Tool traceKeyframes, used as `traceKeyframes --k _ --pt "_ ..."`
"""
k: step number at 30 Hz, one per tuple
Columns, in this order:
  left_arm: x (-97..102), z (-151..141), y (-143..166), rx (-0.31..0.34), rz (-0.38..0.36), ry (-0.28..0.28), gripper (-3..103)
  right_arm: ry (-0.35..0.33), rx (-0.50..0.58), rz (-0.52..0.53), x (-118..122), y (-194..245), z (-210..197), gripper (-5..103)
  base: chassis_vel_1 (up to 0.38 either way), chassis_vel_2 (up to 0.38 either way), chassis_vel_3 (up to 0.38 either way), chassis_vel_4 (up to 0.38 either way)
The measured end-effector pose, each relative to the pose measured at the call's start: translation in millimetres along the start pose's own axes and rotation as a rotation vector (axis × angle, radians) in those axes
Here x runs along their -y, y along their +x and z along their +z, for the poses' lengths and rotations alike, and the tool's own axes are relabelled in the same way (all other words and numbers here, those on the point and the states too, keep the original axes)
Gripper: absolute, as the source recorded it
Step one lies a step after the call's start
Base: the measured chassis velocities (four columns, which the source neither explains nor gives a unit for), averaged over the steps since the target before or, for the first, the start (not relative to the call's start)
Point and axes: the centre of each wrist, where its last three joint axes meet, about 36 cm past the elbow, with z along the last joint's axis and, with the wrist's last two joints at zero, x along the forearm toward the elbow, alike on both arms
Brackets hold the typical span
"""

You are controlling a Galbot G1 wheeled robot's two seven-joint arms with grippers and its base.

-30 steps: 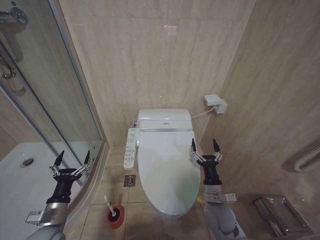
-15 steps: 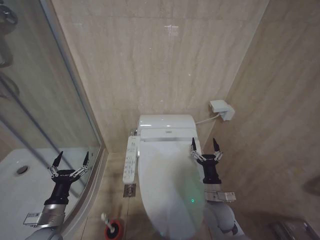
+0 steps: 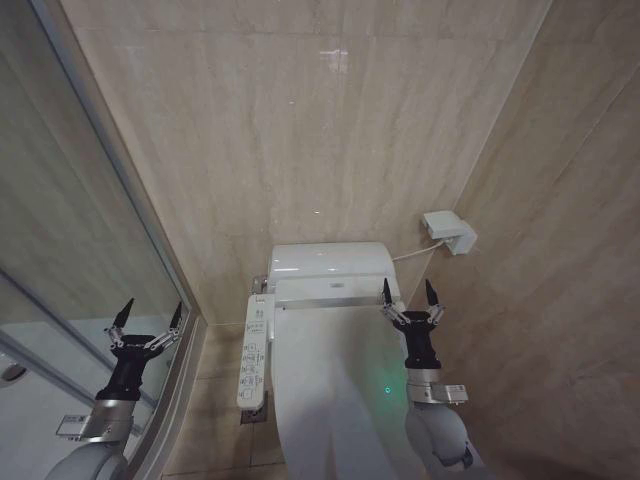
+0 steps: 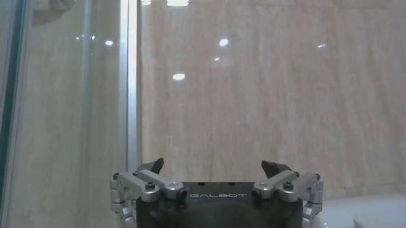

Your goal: Open the toilet lid, clean the toilet bowl with a toilet brush, close the toilet lid, and flush.

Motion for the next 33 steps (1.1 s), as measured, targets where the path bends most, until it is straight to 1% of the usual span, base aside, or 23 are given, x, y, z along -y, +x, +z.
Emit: traceKeyframes --k 1,2,3,5,6,7,9,10,11,13,14,16,18,19,20,21,22,24,25,26,28,31,33 --pt "-8.8 6.1 -5.9 0.006 0.023 -0.005 100 0.002 0.000 -0.001 -0.1 -0.6 1.3 100 0.078 -0.036 -0.021 0.058" --pt "-8.8 6.1 -5.9 0.006 0.023 -0.005 100 0.002 0.000 -0.001 -0.1 -0.6 1.3 100 0.078 -0.036 -0.021 0.058" --pt "-17.9 12.1 -13.7 0.010 0.046 -0.008 100 0.003 0.001 -0.002 -0.4 -1.9 2.8 100 0.000 0.000 0.000 0.000" --pt "-27.7 19.7 -27.6 0.009 0.073 0.010 100 0.001 0.001 -0.007 -2.7 -4.3 6.3 100 0.000 0.000 0.000 0.000" --pt "-27.7 19.7 -27.6 0.009 0.073 0.010 100 0.001 0.001 -0.007 -2.7 -4.3 6.3 100 0.000 0.000 0.000 0.000" --pt "-29.3 23.7 -34.9 0.007 0.091 0.025 100 0.001 -0.001 -0.011 -3.6 -5.5 8.5 100 0.000 0.000 0.000 0.000" --pt "-31.6 37.5 -53.8 0.007 0.159 0.043 100 0.007 -0.004 -0.014 -3.9 -6.3 13.0 100 0.000 0.000 0.000 0.000" --pt "-31.6 37.5 -53.8 0.007 0.159 0.043 100 0.007 -0.004 -0.014 -3.9 -6.3 13.0 100 0.000 0.000 0.000 0.000" --pt "-33.4 47.4 -66.7 0.012 0.196 0.041 100 0.009 -0.006 -0.014 -4.3 -6.3 15.3 100 0.000 0.000 0.000 0.000" --pt "-39.1 66.8 -92.7 0.012 0.238 0.025 100 0.009 -0.012 -0.016 -5.4 -5.3 19.4 100 0.000 0.000 0.000 0.000" --pt "-39.1 66.8 -92.7 0.012 0.238 0.025 100 0.009 -0.012 -0.016 -5.4 -5.3 19.4 100 0.000 0.000 0.000 0.000" --pt "-42.0 84.0 -113.0 -0.003 0.245 0.017 100 0.006 -0.016 -0.015 -7.1 -4.7 22.5 100 0.000 0.000 0.000 0.000" --pt "-39.8 101.2 -128.5 -0.025 0.267 0.016 100 0.005 -0.019 -0.012 -8.0 -4.8 25.4 100 0.000 0.000 0.000 0.000" --pt "-39.8 101.2 -128.5 -0.025 0.267 0.016 100 0.005 -0.019 -0.012 -8.0 -4.8 25.4 100 0.000 0.000 0.000 0.000" --pt "-38.4 107.9 -135.6 -0.032 0.290 0.013 98 0.004 -0.020 -0.011 -8.5 -5.0 26.2 100 0.000 0.000 0.000 0.000" --pt "-34.8 119.0 -146.9 -0.047 0.336 0.007 98 0.004 -0.020 -0.009 -8.5 -5.7 27.1 100 0.000 0.000 0.000 0.000" --pt "-34.8 119.0 -146.9 -0.047 0.336 0.007 98 0.004 -0.020 -0.009 -8.5 -5.7 27.1 100 0.000 0.000 0.000 0.000" --pt "-29.3 132.8 -161.6 -0.067 0.396 -0.002 98 0.005 -0.020 -0.005 -7.7 -7.2 28.5 100 0.000 0.000 0.000 0.000" --pt "-29.3 132.8 -161.6 -0.067 0.396 -0.002 98 0.005 -0.020 -0.005 -7.7 -7.2 28.5 100 0.000 0.000 0.000 0.000" --pt "-26.0 139.6 -169.5 -0.075 0.421 -0.006 98 0.005 -0.019 -0.003 -7.3 -8.4 29.5 100 0.000 0.000 0.000 0.000" --pt "-20.8 152.8 -184.1 -0.088 0.443 -0.007 96 0.003 -0.018 0.002 -7.7 -11.0 31.6 100 0.000 0.000 0.000 0.000" --pt "-16.5 159.9 -194.5 -0.093 0.460 -0.004 96 0.002 -0.019 0.005 -7.7 -12.1 32.9 100 0.000 0.000 0.000 0.000" --pt "-15.6 164.4 -208.8 -0.091 0.505 -0.018 96 0.000 -0.021 0.011 -6.1 -12.8 33.9 100 0.000 0.000 0.000 0.000"
